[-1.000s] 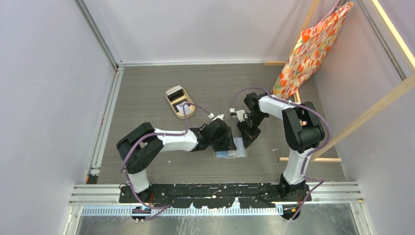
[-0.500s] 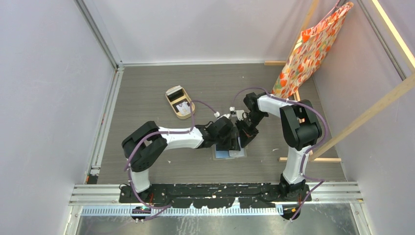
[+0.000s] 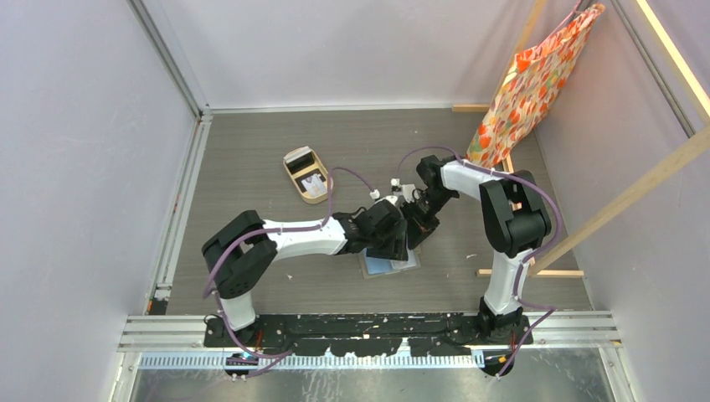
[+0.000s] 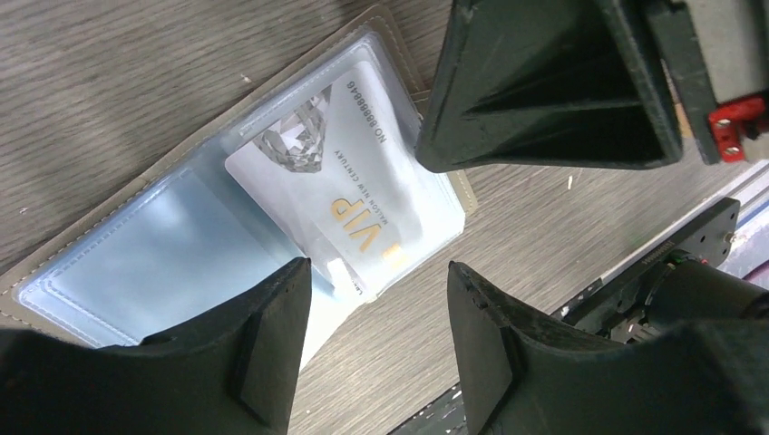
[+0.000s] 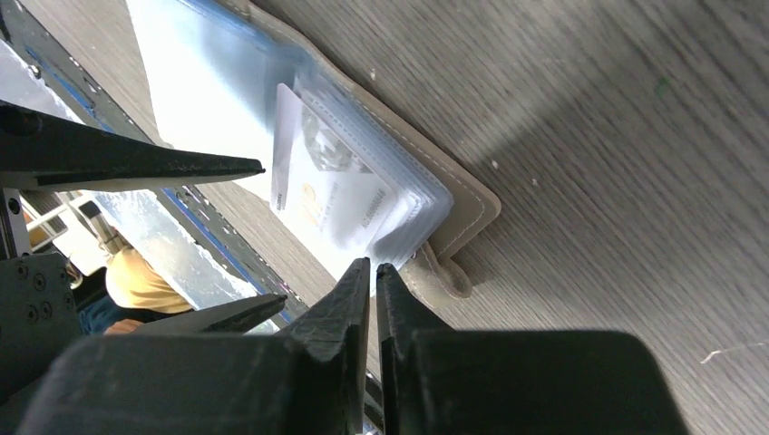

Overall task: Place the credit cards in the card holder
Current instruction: Insert the credit card into the card holder.

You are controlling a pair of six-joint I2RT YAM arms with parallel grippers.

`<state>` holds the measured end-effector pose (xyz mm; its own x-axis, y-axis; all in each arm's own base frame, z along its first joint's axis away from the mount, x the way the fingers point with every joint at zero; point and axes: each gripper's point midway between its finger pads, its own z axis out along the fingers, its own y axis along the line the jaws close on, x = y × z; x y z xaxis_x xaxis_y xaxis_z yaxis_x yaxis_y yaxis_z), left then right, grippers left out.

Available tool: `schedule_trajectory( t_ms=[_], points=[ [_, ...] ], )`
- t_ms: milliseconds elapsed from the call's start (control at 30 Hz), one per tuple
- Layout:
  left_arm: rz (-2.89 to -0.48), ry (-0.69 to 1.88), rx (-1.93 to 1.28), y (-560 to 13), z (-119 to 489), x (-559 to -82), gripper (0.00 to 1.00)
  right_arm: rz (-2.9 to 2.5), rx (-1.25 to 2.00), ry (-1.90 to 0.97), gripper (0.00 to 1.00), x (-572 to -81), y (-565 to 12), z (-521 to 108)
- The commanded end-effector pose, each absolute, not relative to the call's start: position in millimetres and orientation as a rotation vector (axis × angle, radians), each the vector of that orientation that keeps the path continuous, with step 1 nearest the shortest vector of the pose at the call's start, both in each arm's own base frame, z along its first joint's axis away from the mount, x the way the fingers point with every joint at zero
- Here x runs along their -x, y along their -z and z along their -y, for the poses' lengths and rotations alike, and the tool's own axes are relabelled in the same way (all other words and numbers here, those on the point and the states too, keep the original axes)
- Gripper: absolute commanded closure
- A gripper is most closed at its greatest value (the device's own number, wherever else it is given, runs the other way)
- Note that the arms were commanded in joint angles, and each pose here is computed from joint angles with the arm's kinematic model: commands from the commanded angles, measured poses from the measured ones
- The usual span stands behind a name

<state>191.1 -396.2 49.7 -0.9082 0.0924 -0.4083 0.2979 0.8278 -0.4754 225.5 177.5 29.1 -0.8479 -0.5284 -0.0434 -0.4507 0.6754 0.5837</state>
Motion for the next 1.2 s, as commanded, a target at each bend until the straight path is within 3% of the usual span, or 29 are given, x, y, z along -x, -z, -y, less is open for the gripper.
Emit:
schedule_trajectory(
  t_ms=[0,300,500,667,1167],
  points=[
    [-2.562,0.806,-0.328,-77,399,-194,0.42,2.773,-0.936,1.005,0.87,-233,-58,-181],
    [-2.537,0.659,-0.288,-79,374,-204,0.52,2.786,-0.968,0.963,0.88,-234,-57,-174],
    [-2.559,0.545,-0.276,-65,360,-208,0.79,2.800,-0.939,0.912,0.93,-235,-49,-170],
    [-2.597,0.446,-0.289,-48,355,-212,0.91,2.810,-0.913,0.861,0.95,-236,-41,-166],
    [-2.629,0.505,-0.313,-36,379,-213,0.92,2.756,-0.919,0.806,0.96,-227,-24,-174]
  ],
)
